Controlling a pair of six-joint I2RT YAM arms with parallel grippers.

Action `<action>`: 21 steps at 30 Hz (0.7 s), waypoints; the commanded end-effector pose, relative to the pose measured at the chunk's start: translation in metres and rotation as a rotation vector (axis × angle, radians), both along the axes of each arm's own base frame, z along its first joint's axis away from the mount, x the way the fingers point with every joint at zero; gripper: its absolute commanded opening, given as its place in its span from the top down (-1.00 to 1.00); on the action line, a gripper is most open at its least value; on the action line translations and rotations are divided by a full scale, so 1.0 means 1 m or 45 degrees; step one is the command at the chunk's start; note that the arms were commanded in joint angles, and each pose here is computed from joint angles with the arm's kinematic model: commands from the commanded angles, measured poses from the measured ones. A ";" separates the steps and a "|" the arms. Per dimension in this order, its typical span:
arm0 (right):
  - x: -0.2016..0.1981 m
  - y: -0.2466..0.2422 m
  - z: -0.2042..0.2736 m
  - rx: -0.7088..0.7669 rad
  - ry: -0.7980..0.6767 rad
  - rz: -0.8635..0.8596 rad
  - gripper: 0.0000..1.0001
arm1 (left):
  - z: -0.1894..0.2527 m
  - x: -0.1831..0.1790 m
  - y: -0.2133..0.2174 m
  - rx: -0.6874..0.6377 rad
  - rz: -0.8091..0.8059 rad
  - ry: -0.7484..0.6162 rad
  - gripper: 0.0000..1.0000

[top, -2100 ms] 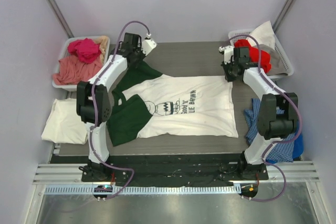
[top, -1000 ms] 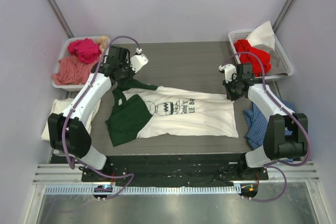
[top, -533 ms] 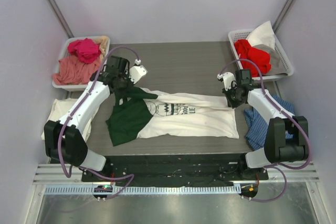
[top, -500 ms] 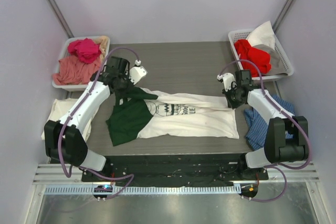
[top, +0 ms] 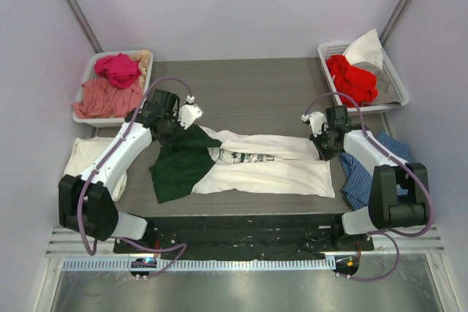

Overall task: Fold and stack the t-shirts
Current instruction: Fold the other side of the tshirt into a rectangle

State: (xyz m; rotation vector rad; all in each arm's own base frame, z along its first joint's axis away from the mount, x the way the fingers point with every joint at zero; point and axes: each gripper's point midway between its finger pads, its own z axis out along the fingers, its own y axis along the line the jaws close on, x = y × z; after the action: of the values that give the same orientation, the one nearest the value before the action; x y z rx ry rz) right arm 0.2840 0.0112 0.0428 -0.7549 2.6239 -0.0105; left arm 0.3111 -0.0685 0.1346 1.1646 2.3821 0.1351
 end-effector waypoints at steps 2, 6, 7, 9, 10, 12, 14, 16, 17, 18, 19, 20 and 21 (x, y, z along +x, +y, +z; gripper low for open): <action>-0.001 -0.008 0.013 -0.064 -0.068 0.003 0.66 | 0.003 -0.017 0.006 -0.005 0.024 -0.002 1.00; -0.008 -0.010 0.012 -0.073 -0.059 0.003 0.30 | -0.004 -0.024 0.007 -0.003 0.028 0.022 1.00; -0.010 -0.010 0.012 -0.071 -0.054 0.003 0.25 | -0.006 -0.025 0.007 -0.003 0.029 0.026 1.00; -0.013 -0.009 0.015 -0.066 -0.054 0.002 0.16 | -0.008 -0.025 0.008 -0.001 0.034 0.031 1.00; -0.014 -0.009 0.016 -0.063 -0.052 0.004 0.14 | -0.010 -0.025 0.008 0.001 0.034 0.035 1.00; -0.019 -0.008 0.018 -0.059 -0.048 0.012 0.13 | -0.011 -0.025 0.007 -0.001 0.034 0.041 1.00; -0.025 -0.008 0.018 -0.058 -0.027 0.022 0.13 | -0.012 -0.026 0.005 -0.014 0.035 0.052 1.00; -0.030 -0.008 0.021 -0.062 -0.021 0.038 0.13 | -0.014 -0.029 0.004 -0.025 0.034 0.069 1.00; -0.036 -0.007 0.021 -0.057 0.001 0.047 0.13 | -0.014 -0.030 0.003 -0.030 0.036 0.071 1.00; -0.038 -0.007 0.024 -0.054 -0.004 0.057 0.13 | -0.015 -0.031 0.004 -0.028 0.038 0.079 1.00; -0.040 -0.006 0.026 -0.048 0.002 0.066 0.13 | -0.016 -0.032 0.003 -0.028 0.038 0.083 1.00; -0.047 -0.005 0.029 -0.042 0.027 0.075 0.13 | -0.017 -0.034 0.004 -0.026 0.040 0.088 1.00; -0.049 -0.002 0.032 -0.023 0.029 0.087 0.13 | -0.019 -0.035 0.005 -0.024 0.042 0.096 1.00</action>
State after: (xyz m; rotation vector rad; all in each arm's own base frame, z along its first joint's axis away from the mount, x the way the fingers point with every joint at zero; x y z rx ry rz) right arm 0.2512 0.0030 0.0618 -0.7974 2.6218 -0.0598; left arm 0.2852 -0.0633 0.1177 1.1469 2.4426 0.1055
